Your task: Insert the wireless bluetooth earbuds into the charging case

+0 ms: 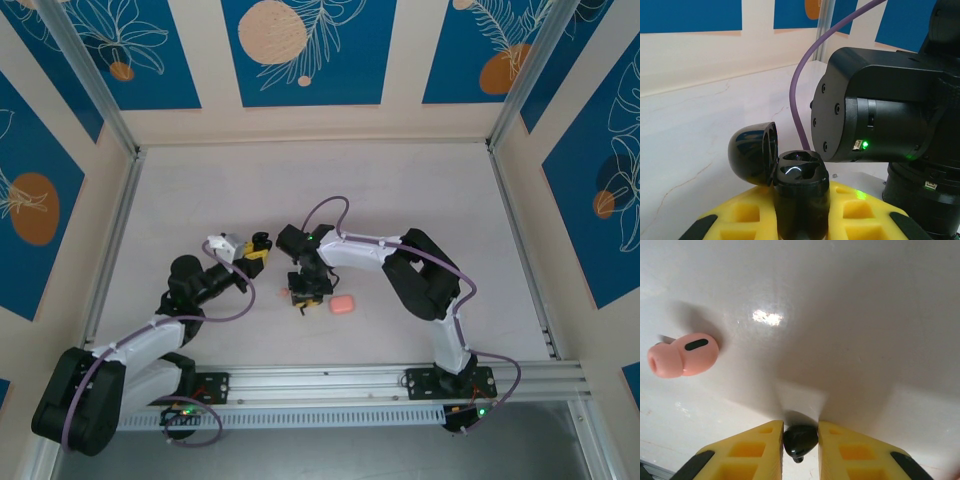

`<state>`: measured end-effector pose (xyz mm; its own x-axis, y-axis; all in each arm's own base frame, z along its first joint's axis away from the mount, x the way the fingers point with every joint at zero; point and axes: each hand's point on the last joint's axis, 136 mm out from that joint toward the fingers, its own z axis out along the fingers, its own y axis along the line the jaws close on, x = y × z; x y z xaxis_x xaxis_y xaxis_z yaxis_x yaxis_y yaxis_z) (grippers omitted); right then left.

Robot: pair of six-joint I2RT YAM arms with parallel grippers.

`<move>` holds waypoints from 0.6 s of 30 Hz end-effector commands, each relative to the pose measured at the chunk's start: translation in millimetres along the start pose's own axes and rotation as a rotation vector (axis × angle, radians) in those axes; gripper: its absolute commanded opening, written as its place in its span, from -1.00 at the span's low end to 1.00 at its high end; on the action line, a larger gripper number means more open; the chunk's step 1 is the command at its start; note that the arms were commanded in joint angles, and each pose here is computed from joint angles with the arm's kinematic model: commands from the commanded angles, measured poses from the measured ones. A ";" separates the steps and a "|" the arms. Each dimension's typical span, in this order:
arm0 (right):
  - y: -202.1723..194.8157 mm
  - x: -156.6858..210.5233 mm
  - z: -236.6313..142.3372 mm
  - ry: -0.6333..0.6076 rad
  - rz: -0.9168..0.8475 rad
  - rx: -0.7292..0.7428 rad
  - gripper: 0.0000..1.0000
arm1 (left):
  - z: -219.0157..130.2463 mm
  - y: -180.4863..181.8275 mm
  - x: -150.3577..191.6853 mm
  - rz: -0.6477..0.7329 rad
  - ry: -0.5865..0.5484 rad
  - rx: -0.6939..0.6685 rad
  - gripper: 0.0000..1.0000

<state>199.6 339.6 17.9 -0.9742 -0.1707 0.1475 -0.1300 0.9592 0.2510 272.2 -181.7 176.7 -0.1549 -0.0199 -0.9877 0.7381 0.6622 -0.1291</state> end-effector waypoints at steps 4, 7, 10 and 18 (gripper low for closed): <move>-1.3 2.1 -5.5 -0.034 0.034 -0.014 -0.59 | 2.0 0.0 1.4 0.009 0.010 0.021 -0.83; -5.2 -2.2 -12.5 -0.069 0.052 -0.032 -0.59 | 4.1 -1.0 3.0 0.001 0.009 0.035 -0.83; -11.4 -7.5 -19.3 -0.109 0.080 -0.056 -0.60 | 8.1 -2.8 6.4 -0.016 0.010 0.060 -0.84; -26.3 -32.6 -39.5 -0.234 0.135 -0.176 -0.60 | 20.0 -10.1 15.7 -0.052 -0.006 0.137 -0.88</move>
<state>226.6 308.1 30.9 -0.9994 -0.0148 0.0304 -0.0035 0.9399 0.3413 277.2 -195.0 139.7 -0.2621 -0.0118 -0.9650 0.7642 0.6080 -0.2150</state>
